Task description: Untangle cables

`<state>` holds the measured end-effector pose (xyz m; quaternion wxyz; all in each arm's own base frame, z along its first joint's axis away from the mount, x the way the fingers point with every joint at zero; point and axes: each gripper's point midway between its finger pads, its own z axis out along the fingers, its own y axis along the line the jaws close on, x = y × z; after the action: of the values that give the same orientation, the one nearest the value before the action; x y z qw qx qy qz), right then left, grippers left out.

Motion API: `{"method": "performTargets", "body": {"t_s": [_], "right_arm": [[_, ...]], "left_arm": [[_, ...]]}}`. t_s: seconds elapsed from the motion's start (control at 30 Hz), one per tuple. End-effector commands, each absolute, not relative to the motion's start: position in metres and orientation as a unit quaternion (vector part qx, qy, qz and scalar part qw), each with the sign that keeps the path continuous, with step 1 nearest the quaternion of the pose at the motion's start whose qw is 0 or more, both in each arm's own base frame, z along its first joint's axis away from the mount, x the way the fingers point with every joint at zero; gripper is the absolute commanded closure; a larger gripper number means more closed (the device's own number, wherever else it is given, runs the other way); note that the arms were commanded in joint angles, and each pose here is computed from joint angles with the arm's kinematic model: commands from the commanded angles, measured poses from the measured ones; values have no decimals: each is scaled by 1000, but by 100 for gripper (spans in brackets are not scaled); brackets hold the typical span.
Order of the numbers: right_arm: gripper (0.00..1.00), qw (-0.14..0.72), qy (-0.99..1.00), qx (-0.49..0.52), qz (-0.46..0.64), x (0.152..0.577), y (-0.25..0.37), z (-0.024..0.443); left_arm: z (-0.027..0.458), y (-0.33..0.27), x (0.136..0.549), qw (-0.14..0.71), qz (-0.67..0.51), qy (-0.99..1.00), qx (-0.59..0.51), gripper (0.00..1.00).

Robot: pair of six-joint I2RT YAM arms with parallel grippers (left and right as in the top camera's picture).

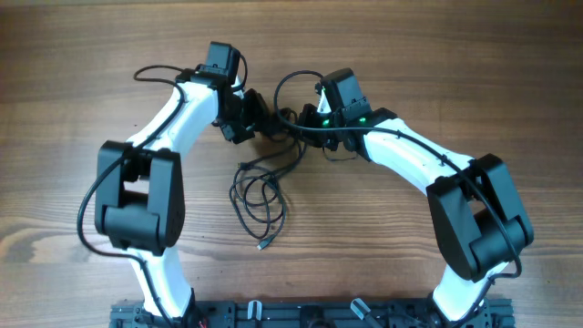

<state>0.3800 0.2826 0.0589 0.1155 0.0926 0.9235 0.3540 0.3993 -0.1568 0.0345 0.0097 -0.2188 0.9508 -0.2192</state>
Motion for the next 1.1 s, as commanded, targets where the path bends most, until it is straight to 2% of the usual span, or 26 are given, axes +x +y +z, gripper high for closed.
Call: {"method": "performTargets", "body": {"t_s": [0.0, 0.03, 0.13, 0.2, 0.23, 0.27, 0.53, 0.73, 0.87, 1.07], "right_arm": [[96, 121, 918, 88, 367, 379, 285, 72], [96, 121, 918, 88, 367, 379, 285, 72], [96, 119, 918, 89, 366, 378, 285, 72], [96, 115, 920, 90, 364, 376, 284, 70], [96, 113, 921, 90, 362, 375, 283, 69], [96, 112, 921, 90, 362, 375, 284, 69], [96, 102, 898, 24, 428, 367, 291, 99], [96, 57, 847, -18, 528, 354, 284, 141], [96, 42, 822, -14, 568, 359, 264, 156], [96, 68, 820, 24, 569, 382, 229, 157]], "left_arm": [[17, -155, 394, -9, -206, 951, -230, 51], [16, -154, 394, -9, -206, 951, -230, 57], [16, -154, 395, -7, -206, 951, -229, 64], [17, -152, 397, -5, -207, 951, -230, 77], [17, -152, 397, -5, -207, 951, -230, 93], [17, -152, 397, -5, -207, 951, -231, 96], [17, -139, 404, 9, -209, 953, -220, 96], [17, -118, 407, 7, -206, 947, -247, 96], [18, -115, 408, 2, -219, 942, -254, 96], [18, -114, 408, 2, -219, 942, -254, 96]]}}
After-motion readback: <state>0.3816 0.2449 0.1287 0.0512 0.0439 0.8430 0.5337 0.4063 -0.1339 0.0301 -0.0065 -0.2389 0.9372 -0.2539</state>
